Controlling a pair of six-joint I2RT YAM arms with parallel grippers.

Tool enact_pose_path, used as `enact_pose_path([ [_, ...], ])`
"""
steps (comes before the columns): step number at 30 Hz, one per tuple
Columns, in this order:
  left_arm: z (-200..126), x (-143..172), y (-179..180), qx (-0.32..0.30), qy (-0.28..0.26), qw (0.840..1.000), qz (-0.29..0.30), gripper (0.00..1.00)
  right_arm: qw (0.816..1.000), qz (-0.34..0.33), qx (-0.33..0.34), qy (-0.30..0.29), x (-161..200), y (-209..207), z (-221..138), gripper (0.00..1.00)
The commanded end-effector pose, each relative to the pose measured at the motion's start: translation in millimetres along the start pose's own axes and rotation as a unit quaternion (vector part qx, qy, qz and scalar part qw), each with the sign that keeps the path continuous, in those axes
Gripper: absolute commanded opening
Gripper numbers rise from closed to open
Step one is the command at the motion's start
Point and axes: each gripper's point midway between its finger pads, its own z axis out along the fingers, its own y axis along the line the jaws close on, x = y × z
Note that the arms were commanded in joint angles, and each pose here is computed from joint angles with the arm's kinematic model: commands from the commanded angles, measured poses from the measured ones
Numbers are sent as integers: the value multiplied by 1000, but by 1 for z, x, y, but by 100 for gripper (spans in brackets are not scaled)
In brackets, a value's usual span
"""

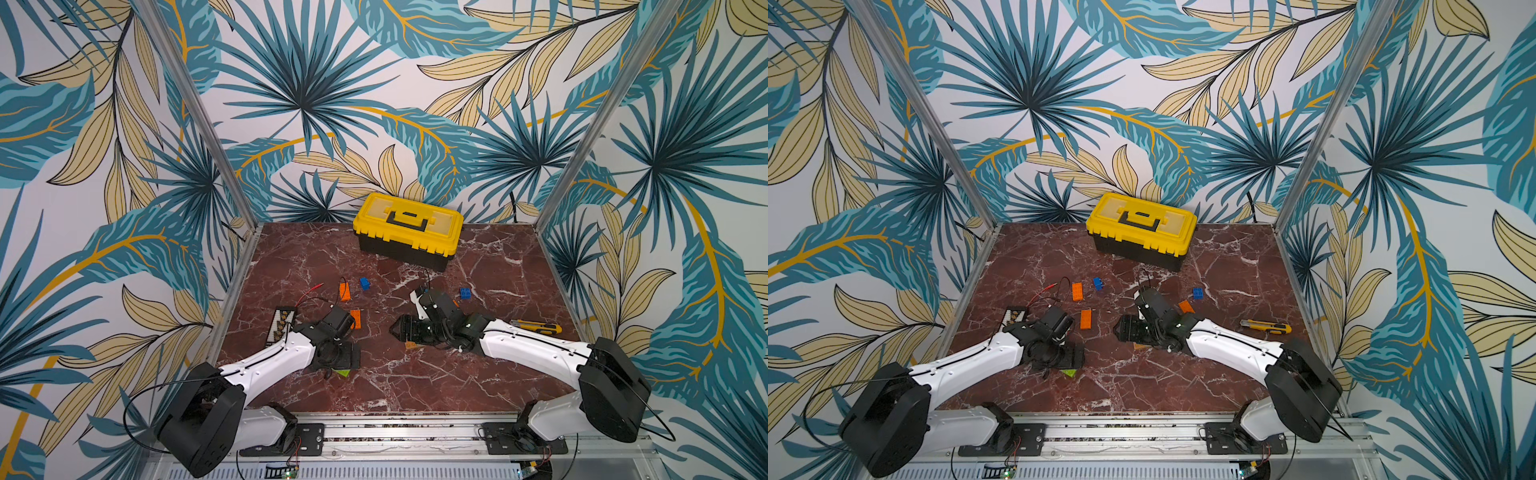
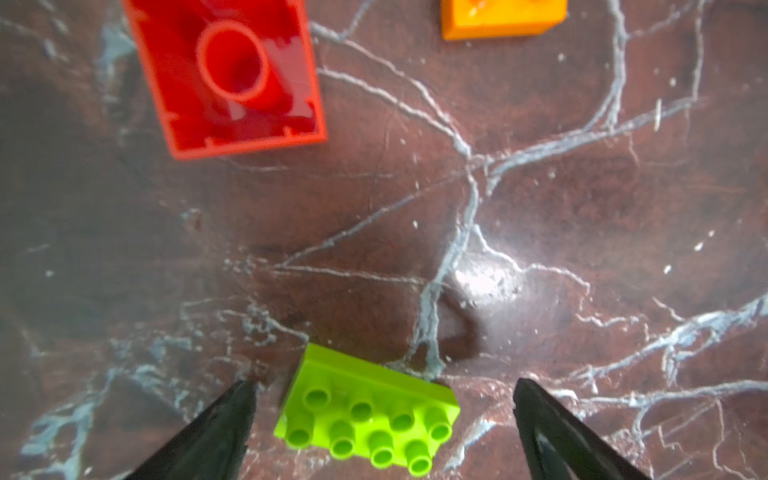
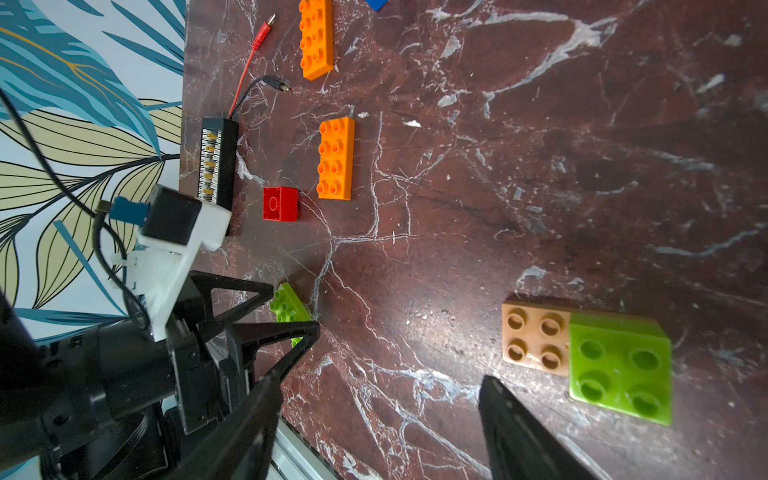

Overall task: Assemble the number 5 with lego
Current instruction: Pick up the lego brick from the center of the board.

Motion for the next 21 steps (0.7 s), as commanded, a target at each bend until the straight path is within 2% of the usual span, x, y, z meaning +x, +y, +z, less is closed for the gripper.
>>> enact_pose_path([
  [1,-7,2,-4,-23,7,999,32,100,1000,3,22,-1,4,-12,1,78],
  [9,-1,19,-15,-37,36,996,70,95,999,-1,43,-16,4,-23,-4,79],
  [15,1,12,-7,-73,22,994,73,93,998,8,57,-33,4,-34,-10,79],
  [21,8,0,-16,-67,5,996,56,79,997,16,60,-41,4,-37,-12,80],
])
